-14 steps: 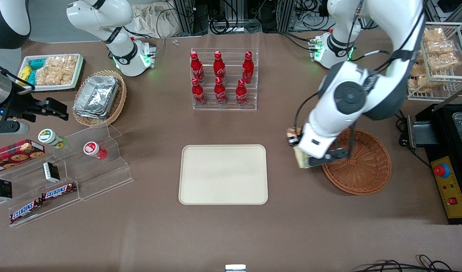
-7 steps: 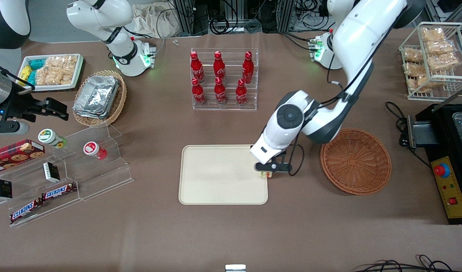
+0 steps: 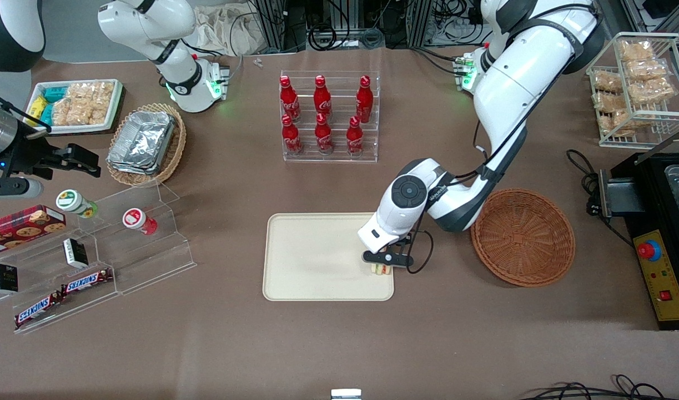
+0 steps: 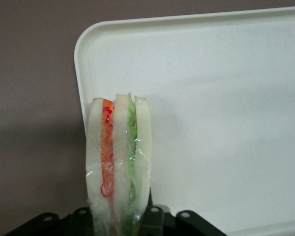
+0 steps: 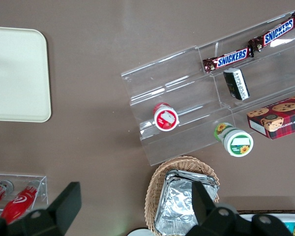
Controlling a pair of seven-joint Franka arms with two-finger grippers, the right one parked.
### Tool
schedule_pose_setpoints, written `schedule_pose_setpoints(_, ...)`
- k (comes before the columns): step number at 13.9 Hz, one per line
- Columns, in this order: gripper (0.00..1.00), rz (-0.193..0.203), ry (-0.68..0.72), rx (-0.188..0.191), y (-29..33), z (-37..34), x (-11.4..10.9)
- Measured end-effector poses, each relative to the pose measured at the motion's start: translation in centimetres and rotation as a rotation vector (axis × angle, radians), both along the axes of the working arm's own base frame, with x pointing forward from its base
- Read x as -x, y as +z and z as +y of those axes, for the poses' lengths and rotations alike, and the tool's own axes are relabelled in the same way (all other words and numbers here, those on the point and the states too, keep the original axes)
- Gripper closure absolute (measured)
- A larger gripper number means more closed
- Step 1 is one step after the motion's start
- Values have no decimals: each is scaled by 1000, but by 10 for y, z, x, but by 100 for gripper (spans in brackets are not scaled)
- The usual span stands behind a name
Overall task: Place sandwich from basket to tray
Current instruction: 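Lower the sandwich onto the cream tray and open the left gripper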
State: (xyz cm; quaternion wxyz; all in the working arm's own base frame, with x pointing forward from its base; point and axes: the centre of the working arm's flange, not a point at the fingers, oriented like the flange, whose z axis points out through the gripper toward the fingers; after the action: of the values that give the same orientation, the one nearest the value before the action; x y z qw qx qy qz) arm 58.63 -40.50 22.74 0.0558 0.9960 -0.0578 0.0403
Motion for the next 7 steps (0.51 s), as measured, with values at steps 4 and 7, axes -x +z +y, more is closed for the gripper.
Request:
schedule_pose_setpoints(4, 17, 0, 76, 10, 4, 0, -3)
schedule_pose_setpoints(7, 0, -55, 164, 38, 38, 7, -22)
